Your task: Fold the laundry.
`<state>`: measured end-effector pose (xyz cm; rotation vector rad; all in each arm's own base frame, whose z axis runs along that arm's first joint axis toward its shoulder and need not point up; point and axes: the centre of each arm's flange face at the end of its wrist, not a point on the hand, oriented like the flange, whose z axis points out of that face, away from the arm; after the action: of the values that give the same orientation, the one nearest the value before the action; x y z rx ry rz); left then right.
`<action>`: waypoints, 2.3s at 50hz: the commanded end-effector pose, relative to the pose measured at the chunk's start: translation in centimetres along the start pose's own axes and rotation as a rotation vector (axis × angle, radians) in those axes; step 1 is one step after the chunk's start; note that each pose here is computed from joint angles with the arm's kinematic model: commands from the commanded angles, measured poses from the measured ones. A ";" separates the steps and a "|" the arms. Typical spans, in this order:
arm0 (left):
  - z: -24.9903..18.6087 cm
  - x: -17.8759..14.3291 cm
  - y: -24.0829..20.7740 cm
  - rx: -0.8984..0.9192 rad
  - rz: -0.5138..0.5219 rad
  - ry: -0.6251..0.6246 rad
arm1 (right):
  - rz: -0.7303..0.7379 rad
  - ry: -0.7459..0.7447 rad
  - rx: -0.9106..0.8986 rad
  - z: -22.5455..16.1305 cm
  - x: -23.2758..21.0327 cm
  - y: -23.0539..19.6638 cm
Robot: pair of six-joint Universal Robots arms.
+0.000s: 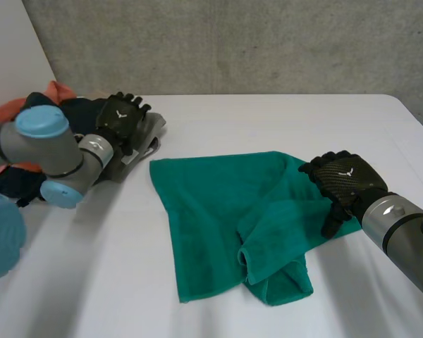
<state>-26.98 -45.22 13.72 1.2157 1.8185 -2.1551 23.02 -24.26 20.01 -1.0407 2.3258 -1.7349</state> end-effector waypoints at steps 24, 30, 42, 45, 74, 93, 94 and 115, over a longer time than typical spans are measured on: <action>2.2 -6.1 8.0 -0.192 0.426 -0.264 | -0.004 -0.003 -0.011 0.5 -0.1 0.4; 1.6 -7.1 6.4 -0.210 0.426 -0.284 | -0.004 -0.005 -0.011 0.5 -0.1 0.5; -2.2 -2.3 -2.0 -0.147 0.312 -0.139 | -0.002 0.001 -0.006 0.4 0.1 0.2; -4.0 -2.2 -4.2 -0.133 0.241 -0.128 | -0.003 0.005 -0.001 0.3 0.2 0.1; -26.5 14.4 -13.3 -0.281 -0.293 0.355 | 0.096 -0.189 -0.047 -5.0 -4.4 -1.3; -25.1 17.2 -11.4 -0.254 -0.268 0.276 | 0.095 -0.194 -0.024 -1.2 -7.4 1.7; -25.1 17.4 -11.4 -0.251 -0.266 0.280 | 0.096 -0.170 -0.009 -1.2 -7.0 1.4; -23.0 21.6 -11.1 -0.227 -0.240 0.341 | 0.067 -0.032 0.013 -2.5 -2.6 0.3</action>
<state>-34.78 -12.41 10.62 1.4500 2.3866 -1.8533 24.29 -20.47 20.21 -0.9775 2.2792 -1.7179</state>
